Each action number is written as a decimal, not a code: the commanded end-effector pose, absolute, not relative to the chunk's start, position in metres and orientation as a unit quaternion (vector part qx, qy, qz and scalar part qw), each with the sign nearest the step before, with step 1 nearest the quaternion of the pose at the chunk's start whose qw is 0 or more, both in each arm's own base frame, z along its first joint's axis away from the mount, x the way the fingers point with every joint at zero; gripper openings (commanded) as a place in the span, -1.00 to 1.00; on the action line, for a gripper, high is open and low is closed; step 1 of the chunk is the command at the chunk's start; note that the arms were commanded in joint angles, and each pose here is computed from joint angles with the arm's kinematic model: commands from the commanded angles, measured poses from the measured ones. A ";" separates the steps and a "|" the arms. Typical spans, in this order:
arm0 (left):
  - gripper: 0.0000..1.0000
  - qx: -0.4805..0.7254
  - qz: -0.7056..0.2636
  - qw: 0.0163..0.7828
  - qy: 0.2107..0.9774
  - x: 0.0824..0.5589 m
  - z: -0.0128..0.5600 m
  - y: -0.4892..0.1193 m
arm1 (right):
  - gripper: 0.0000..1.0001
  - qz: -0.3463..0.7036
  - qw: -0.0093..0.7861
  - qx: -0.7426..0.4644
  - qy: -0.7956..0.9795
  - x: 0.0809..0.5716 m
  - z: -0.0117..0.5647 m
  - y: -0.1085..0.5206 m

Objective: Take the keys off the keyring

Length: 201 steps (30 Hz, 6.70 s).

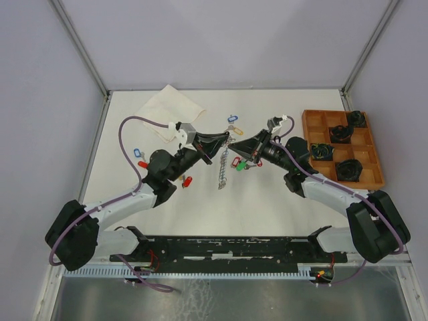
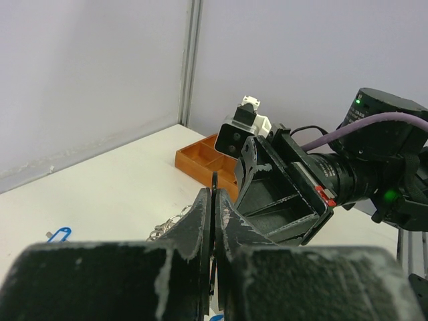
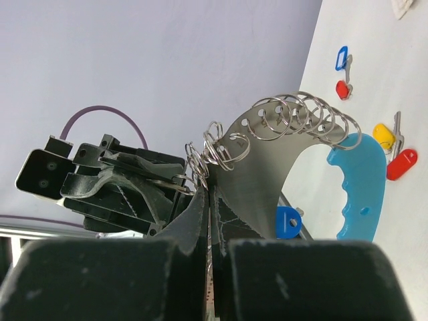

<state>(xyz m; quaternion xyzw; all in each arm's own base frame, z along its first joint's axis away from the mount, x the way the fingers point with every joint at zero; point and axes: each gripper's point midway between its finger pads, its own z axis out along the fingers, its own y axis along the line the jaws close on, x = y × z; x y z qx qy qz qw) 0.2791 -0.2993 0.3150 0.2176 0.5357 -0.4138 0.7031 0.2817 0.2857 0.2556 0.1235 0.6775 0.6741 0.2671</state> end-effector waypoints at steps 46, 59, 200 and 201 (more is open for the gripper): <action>-0.94 0.301 -0.483 0.689 0.448 0.241 0.408 -0.312 | 0.07 0.525 0.475 -0.438 0.555 0.247 0.323 0.260; -0.94 0.344 -0.515 0.650 0.440 0.227 0.405 -0.318 | 0.06 0.439 0.471 -0.547 0.536 0.239 0.309 0.241; -0.94 0.481 -0.574 0.534 0.392 0.178 0.362 -0.352 | -0.10 0.507 0.424 -0.643 0.386 0.182 0.277 0.261; -0.94 0.481 -0.575 0.533 0.391 0.178 0.361 -0.352 | -0.10 0.509 0.422 -0.645 0.383 0.181 0.277 0.260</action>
